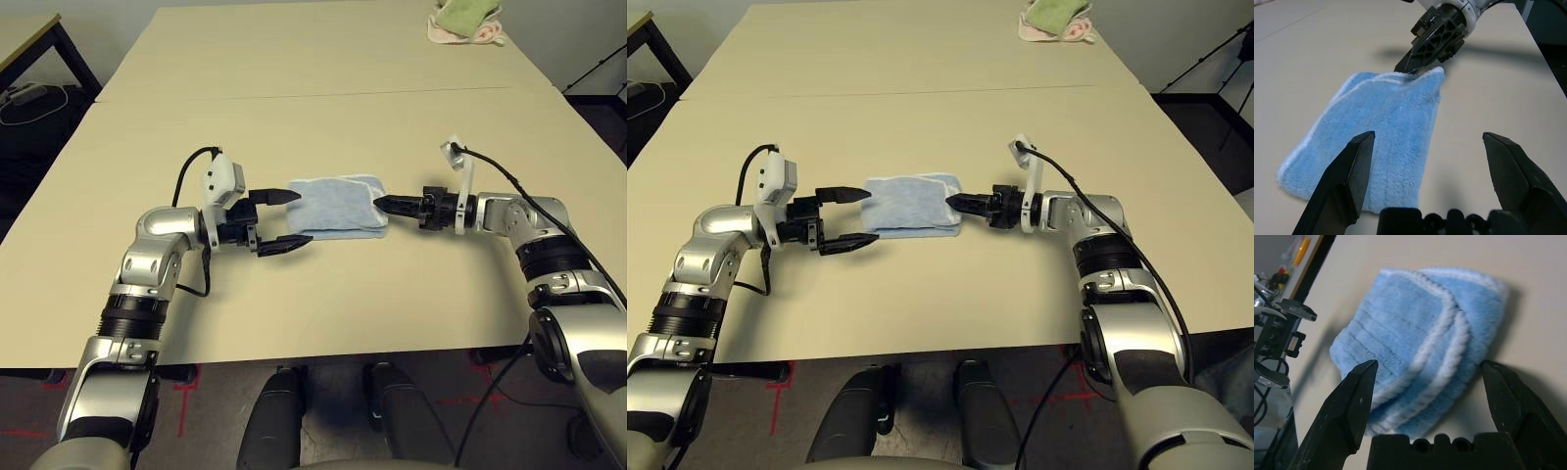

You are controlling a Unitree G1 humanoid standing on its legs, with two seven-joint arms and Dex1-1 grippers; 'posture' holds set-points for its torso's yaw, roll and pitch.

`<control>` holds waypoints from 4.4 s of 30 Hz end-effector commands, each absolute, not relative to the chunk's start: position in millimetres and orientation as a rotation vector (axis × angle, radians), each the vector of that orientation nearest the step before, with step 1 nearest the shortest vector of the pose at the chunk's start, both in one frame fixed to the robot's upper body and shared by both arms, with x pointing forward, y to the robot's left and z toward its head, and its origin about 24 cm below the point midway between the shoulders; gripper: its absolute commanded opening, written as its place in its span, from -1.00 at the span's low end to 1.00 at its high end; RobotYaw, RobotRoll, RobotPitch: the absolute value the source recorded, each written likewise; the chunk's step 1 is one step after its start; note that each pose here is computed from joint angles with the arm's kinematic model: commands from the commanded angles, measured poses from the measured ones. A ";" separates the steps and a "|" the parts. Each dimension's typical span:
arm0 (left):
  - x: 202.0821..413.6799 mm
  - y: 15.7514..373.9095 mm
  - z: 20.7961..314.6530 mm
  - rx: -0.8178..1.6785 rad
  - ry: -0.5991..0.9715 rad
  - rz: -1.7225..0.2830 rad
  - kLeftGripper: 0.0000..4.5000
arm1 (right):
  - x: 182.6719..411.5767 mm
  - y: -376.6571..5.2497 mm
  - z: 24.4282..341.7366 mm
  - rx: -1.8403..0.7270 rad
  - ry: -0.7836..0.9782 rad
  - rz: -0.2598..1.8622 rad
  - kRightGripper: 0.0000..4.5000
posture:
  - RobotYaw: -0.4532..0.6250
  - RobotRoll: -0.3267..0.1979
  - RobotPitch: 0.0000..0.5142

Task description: Fold the towel and set it aside.

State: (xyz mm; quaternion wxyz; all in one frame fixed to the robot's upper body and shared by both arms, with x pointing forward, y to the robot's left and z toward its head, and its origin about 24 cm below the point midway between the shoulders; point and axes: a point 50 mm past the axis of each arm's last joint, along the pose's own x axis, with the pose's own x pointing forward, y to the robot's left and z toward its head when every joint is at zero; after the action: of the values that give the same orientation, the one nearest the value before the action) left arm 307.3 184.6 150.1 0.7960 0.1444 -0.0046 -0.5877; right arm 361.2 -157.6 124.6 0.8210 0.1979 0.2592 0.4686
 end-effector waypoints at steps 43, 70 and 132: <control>306.0 175.4 150.0 0.339 0.016 -1.310 1.00 | 373.1 -180.3 139.3 0.456 0.415 0.819 -0.99 | -0.02 0.25 -0.51; 314.8 174.2 150.8 0.307 0.027 -1.277 1.00 | 363.6 -280.7 129.4 0.355 0.081 -0.047 -0.99 | -0.13 0.25 -0.51; 316.0 176.3 150.6 0.315 0.033 -1.265 1.00 | 334.4 -241.1 103.8 0.721 0.246 -0.223 -0.99 | -0.13 0.25 -0.55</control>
State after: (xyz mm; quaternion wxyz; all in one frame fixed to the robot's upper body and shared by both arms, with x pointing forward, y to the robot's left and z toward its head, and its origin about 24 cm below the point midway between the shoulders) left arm 316.3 177.5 152.1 0.7997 0.1399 0.0074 -0.5838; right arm 335.9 -248.4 110.4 0.9263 0.3455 0.0970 -0.1149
